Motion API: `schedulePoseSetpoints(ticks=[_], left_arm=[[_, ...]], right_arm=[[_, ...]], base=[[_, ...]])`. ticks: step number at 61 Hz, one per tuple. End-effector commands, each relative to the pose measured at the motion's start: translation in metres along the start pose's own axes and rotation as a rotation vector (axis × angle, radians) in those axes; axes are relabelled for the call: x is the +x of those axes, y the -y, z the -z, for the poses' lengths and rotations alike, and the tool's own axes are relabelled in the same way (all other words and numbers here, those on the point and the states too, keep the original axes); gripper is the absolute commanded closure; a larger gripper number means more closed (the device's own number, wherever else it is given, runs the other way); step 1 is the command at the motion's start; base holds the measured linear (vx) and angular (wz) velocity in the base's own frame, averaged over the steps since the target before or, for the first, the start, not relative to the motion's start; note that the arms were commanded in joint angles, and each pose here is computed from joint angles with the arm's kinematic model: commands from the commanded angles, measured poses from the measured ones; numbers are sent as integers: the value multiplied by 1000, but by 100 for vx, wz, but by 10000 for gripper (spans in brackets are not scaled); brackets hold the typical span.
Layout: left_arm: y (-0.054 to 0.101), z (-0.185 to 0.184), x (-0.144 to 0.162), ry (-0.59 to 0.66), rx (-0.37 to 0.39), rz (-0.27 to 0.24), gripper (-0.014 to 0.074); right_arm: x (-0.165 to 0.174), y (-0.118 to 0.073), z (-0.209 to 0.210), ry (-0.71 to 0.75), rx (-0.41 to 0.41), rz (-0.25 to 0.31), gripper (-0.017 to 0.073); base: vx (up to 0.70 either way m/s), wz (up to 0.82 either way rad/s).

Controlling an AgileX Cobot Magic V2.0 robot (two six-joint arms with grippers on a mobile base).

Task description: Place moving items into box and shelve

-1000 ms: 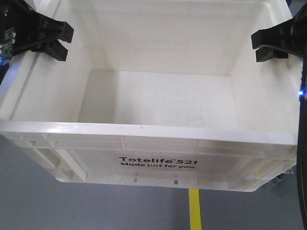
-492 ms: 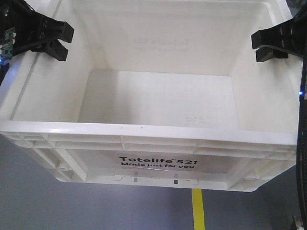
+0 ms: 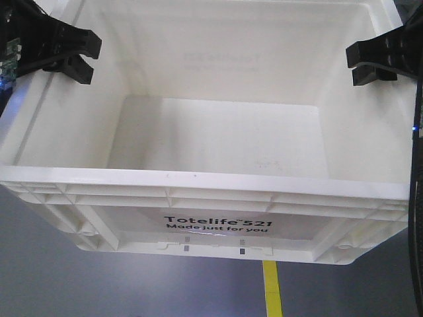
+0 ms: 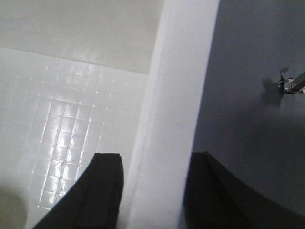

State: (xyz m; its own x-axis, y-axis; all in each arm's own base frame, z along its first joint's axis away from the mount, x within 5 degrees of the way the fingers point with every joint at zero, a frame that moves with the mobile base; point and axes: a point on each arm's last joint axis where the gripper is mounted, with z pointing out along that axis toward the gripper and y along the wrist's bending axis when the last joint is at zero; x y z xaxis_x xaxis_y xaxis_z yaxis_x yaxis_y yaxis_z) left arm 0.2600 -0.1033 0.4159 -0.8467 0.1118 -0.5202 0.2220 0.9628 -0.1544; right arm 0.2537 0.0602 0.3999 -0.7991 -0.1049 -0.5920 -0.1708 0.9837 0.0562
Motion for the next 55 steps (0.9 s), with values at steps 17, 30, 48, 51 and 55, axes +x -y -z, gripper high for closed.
schedulePoseSetpoints(ticks=[17,30,48,51,55], left_arm=[[11,36,-8,193,101,-6,598],[11,35,-8,193,101,-6,598],[11,35,-8,193,101,-6,598],[11,35,-8,193,101,-6,598],[11,35,-8,193,101,-6,598]], right_arm=[[-15,0,25,187,-3,-11,565],[-15,0,25,187,-3,-11,565],[-15,0,25,187,-3,-11,565],[-15,0,25,187,-3,-11,565],[-15,0,25,187,-3,-11,565]], base=[[59,-12],[60,-8],[61,-6],[62,-2],[62,-1]])
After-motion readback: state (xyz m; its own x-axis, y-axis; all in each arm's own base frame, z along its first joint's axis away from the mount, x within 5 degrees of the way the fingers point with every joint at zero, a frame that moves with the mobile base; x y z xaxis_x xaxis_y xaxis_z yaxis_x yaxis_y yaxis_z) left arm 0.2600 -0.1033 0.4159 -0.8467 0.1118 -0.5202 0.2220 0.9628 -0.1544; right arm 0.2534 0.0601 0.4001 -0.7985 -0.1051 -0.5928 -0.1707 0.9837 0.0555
